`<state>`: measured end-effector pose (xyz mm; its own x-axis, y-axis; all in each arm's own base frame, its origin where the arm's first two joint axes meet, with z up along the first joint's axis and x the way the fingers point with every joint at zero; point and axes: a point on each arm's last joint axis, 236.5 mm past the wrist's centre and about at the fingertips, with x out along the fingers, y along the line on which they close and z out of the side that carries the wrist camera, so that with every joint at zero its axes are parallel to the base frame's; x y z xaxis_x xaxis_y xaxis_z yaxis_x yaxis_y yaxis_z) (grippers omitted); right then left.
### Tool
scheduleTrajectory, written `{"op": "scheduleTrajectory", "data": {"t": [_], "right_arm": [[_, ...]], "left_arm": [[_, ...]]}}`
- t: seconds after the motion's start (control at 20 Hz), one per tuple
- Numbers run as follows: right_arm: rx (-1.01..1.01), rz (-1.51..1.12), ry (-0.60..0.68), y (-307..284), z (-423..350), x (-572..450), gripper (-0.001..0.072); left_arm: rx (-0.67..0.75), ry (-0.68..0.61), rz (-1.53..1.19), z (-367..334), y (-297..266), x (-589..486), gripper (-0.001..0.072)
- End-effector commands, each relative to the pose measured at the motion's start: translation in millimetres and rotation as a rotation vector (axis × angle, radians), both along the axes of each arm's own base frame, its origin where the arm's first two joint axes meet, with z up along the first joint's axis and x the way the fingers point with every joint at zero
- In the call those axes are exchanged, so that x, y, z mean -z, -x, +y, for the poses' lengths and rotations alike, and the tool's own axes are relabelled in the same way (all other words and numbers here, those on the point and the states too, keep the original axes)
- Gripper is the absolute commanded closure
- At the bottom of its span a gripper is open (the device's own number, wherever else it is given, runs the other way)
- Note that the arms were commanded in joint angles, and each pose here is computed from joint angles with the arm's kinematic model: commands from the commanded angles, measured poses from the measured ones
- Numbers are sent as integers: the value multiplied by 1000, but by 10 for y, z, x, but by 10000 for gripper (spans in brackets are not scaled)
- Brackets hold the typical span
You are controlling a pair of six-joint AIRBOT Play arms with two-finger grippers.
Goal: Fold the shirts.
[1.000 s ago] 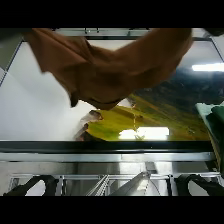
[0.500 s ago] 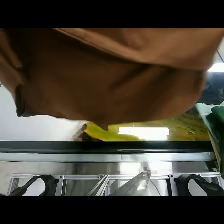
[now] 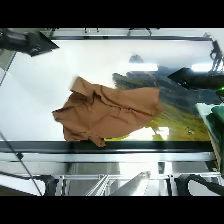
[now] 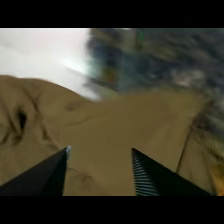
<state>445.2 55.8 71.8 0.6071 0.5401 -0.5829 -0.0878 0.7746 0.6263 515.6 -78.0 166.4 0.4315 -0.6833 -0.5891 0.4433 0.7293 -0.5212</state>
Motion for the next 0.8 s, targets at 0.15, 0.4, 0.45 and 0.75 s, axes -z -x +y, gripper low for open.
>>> {"op": "scheduleTrajectory", "data": {"t": [0.15, 0.4, 0.45, 0.75], "right_arm": [[6, 207, 116, 294, -821, 736, 81], [-98, 374, 112, 599, -882, 1288, 263], [-133, 382, 89, 607, -795, 1370, 353], [-279, 463, 18, 693, -310, 1806, 257]], "left_arm": [[-114, 82, 438, 683, 387, 819, 42], [-183, 38, 737, 784, 1567, 1384, 74], [-191, -13, 800, 788, 1865, 1531, 73], [-197, -84, 1000, 509, 3011, 2004, 69]]}}
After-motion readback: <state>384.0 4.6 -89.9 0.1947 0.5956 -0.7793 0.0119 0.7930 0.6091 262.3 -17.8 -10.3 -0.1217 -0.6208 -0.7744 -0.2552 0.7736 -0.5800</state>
